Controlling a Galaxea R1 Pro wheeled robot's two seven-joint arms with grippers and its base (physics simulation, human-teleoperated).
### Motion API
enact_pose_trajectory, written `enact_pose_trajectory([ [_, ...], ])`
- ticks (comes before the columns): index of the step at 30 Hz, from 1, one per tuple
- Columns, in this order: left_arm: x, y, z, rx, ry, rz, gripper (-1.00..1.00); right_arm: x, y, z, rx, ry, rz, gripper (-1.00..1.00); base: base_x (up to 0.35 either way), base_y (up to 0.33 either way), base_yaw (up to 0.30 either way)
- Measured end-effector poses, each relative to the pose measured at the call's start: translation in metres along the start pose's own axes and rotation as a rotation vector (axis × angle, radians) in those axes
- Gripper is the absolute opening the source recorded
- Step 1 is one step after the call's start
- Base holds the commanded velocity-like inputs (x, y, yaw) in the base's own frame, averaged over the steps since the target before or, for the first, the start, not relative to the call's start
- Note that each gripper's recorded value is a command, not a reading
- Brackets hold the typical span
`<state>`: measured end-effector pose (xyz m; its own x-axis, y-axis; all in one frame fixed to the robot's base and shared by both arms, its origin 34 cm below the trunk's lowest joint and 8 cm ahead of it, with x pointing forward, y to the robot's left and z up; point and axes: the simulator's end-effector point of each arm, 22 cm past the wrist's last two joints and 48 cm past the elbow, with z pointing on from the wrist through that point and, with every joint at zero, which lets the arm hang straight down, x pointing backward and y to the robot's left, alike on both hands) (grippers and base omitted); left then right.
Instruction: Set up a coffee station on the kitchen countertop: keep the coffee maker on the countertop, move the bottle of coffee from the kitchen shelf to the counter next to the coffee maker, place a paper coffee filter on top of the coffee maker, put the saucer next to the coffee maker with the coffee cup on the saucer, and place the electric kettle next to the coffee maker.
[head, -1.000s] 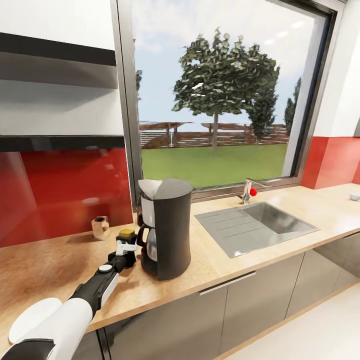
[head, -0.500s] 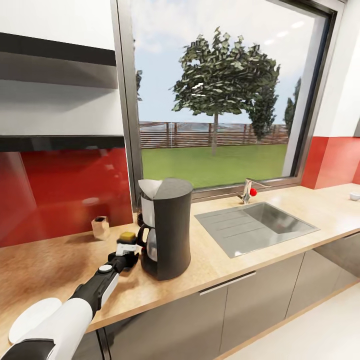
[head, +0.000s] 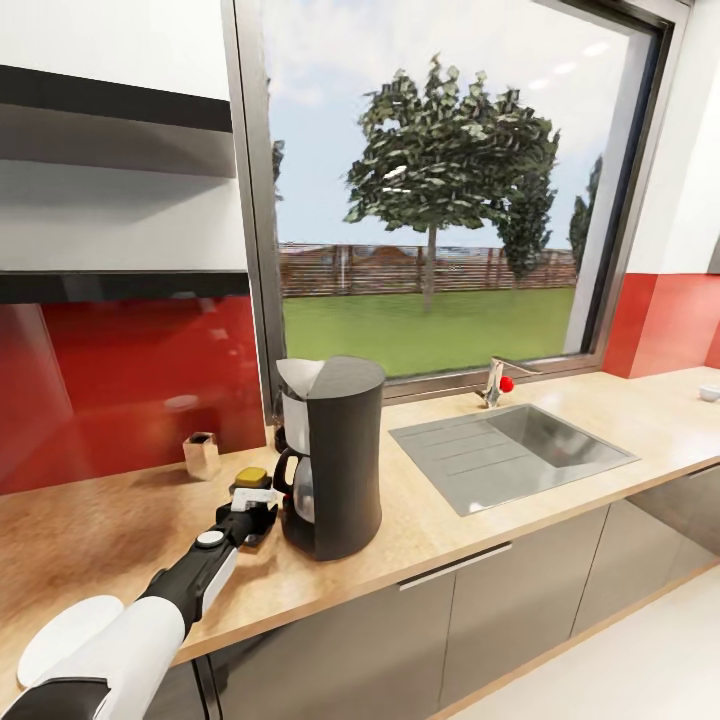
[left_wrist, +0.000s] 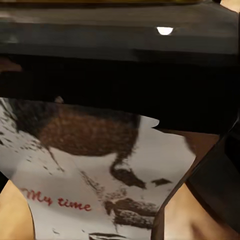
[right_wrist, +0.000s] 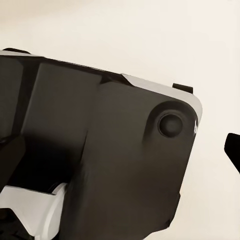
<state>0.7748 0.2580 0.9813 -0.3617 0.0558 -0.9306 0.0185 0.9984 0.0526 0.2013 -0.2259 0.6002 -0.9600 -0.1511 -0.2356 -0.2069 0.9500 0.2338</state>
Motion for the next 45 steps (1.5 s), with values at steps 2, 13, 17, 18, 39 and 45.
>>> enact_pose_trajectory([
  [2, 0.0, 0.0, 0.0, 0.0, -0.001, 0.0, 1.0, 0.0, 0.0, 0.0, 0.0, 0.001, 0.0, 1.0, 0.0, 0.0, 0.0],
  [13, -0.001, 0.0, 0.001, 0.0, -0.001, 0.0, 1.0, 0.0, 0.0, 0.0, 0.0, 0.001, 0.0, 1.0, -0.108, 0.0, 0.0],
  [17, -0.001, 0.0, 0.001, -0.001, -0.001, 0.0, 1.0, 0.0, 0.0, 0.0, 0.0, 0.001, 0.0, 1.0, -0.334, 0.0, 0.0],
  [18, -0.001, 0.001, 0.001, -0.001, -0.001, 0.0, 1.0, 0.0, 0.0, 0.0, 0.0, 0.002, 0.0, 1.0, -0.336, 0.0, 0.0],
  [39, -0.001, 0.0, 0.001, -0.001, -0.001, 0.0, 1.0, -0.02, 0.004, 0.001, -0.01, -0.041, -0.012, 1.0, -0.274, -0.15, 0.0],
  [45, 0.005, -0.001, 0.001, 0.001, 0.009, -0.001, 1.0, -0.024, 0.005, 0.002, -0.012, -0.048, -0.014, 1.0, -0.325, -0.033, 0.0],
])
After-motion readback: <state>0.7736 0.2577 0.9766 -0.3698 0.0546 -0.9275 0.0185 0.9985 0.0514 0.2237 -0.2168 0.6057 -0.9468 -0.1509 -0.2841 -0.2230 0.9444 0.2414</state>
